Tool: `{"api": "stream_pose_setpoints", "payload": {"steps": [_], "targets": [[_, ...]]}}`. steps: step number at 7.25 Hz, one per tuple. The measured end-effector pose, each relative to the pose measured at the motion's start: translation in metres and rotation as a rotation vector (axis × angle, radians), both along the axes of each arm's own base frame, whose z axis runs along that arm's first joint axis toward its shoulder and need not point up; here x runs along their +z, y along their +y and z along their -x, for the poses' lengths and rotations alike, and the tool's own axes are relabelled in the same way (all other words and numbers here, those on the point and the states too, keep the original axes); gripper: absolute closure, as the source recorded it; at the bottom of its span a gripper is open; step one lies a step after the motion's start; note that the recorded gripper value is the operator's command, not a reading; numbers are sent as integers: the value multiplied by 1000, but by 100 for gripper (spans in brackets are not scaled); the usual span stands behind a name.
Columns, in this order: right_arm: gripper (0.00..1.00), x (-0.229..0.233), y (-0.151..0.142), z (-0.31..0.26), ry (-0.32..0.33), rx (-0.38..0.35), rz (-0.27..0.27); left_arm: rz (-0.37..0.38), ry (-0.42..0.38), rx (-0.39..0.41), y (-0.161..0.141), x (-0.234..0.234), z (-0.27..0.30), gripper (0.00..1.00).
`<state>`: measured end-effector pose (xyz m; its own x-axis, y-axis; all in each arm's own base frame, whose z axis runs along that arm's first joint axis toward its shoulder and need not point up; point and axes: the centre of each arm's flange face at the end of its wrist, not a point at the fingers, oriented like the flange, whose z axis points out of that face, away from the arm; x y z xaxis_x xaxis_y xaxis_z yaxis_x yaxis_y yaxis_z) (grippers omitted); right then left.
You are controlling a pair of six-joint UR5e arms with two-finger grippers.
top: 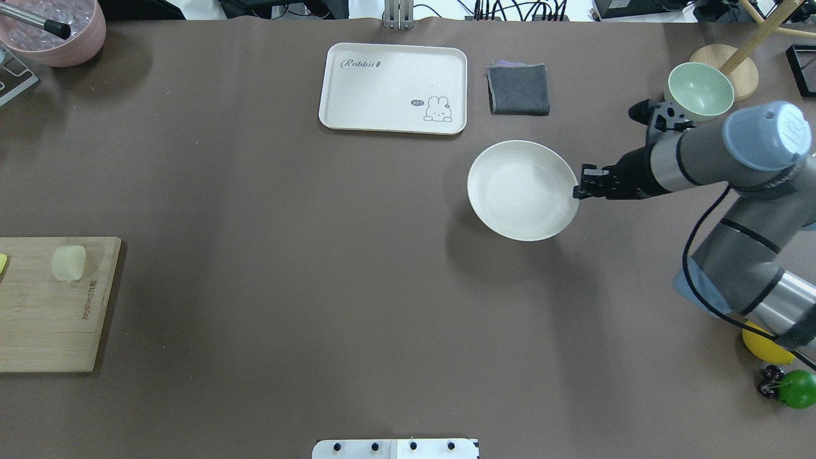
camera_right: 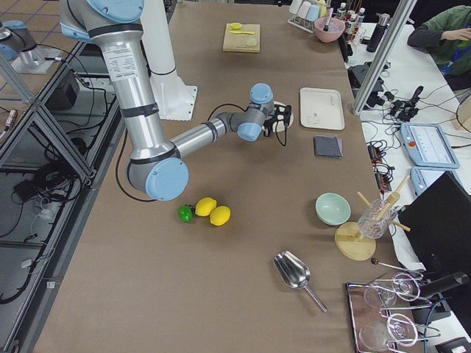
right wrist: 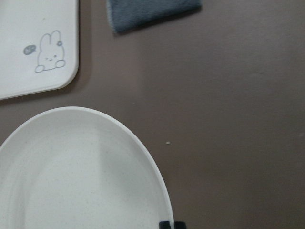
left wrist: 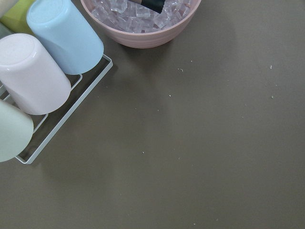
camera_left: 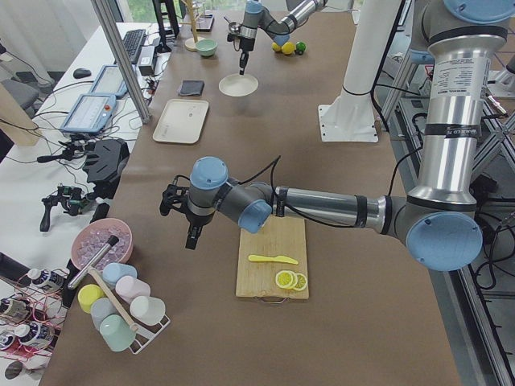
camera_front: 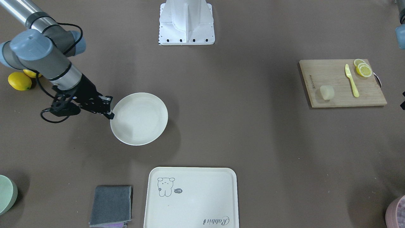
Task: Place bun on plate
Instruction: 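Slide the white plate with the right gripper toward the table centre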
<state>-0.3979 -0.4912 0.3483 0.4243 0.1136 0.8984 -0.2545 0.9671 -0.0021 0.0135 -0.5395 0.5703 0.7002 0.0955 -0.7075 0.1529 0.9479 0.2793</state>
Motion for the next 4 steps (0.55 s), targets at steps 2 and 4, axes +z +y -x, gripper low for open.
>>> {"api": "stream_pose_setpoints", "payload": {"steps": [2,4], "targets": [[100,-54,20,63,22,3,-15,1,0,0,-1,0,0,2],[100,-73,49,108,41,6,-57,-1,-1,1,-1,0,0,2]]}}
